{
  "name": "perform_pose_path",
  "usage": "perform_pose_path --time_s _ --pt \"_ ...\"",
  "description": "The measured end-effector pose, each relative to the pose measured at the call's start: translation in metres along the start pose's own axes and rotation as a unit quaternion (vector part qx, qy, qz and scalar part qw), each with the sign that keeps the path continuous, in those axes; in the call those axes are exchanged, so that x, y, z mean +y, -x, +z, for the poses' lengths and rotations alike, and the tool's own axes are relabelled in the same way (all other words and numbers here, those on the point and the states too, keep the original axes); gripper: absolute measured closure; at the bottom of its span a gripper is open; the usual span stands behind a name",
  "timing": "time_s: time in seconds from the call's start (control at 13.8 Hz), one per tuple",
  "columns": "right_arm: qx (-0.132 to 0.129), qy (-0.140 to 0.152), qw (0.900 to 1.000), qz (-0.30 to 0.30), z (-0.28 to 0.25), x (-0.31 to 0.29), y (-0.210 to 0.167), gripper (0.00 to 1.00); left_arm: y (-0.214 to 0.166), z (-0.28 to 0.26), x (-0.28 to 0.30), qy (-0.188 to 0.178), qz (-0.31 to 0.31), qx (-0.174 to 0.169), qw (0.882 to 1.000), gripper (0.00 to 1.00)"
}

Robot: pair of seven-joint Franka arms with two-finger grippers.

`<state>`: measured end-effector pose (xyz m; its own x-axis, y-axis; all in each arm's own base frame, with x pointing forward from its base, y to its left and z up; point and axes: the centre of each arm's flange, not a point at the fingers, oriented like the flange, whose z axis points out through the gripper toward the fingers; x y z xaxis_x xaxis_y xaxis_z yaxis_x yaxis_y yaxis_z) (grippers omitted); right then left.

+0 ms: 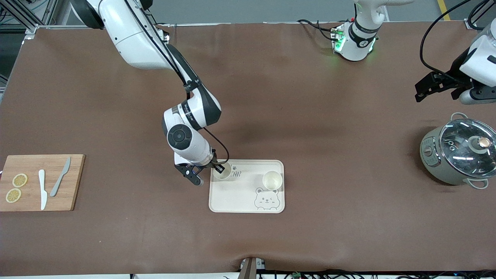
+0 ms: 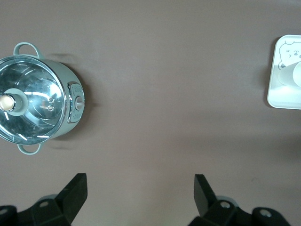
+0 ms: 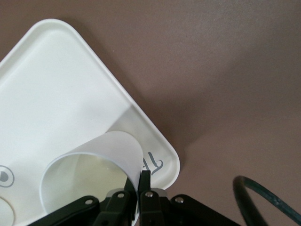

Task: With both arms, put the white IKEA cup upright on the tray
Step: 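Lower the second white cup onto the tray with the right gripper, then open the right gripper and withdraw it from the cup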

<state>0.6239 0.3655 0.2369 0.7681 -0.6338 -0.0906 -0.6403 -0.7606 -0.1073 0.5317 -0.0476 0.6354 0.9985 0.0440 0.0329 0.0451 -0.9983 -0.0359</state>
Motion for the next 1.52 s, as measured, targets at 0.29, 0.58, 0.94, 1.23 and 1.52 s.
perform_pose_path --time_s 0.29,0.58,0.94,1.23,1.52 --pt "0.002 -0.003 1.0 0.0 -0.002 -0.001 -0.001 0.48 0.003 -0.005 0.0 0.0 0.0 0.004 1.0 0.0" --pt "0.001 -0.004 1.0 -0.001 -0.008 -0.004 0.0 0.07 0.003 -0.004 0.0 0.0 0.0 0.004 1.0 0.0" --pt "-0.024 0.033 0.999 -0.008 -0.035 -0.01 0.006 0.0 0.003 -0.003 0.0 0.0 0.001 0.002 1.0 0.0" --pt "-0.047 0.071 0.996 -0.001 -0.103 -0.011 -0.012 0.0 0.003 -0.003 0.001 0.0 0.001 0.0 1.0 0.0" --pt "-0.05 0.064 0.996 0.034 -0.169 0.013 -0.061 0.0 0.007 -0.005 0.004 -0.001 0.004 -0.004 1.0 0.0"
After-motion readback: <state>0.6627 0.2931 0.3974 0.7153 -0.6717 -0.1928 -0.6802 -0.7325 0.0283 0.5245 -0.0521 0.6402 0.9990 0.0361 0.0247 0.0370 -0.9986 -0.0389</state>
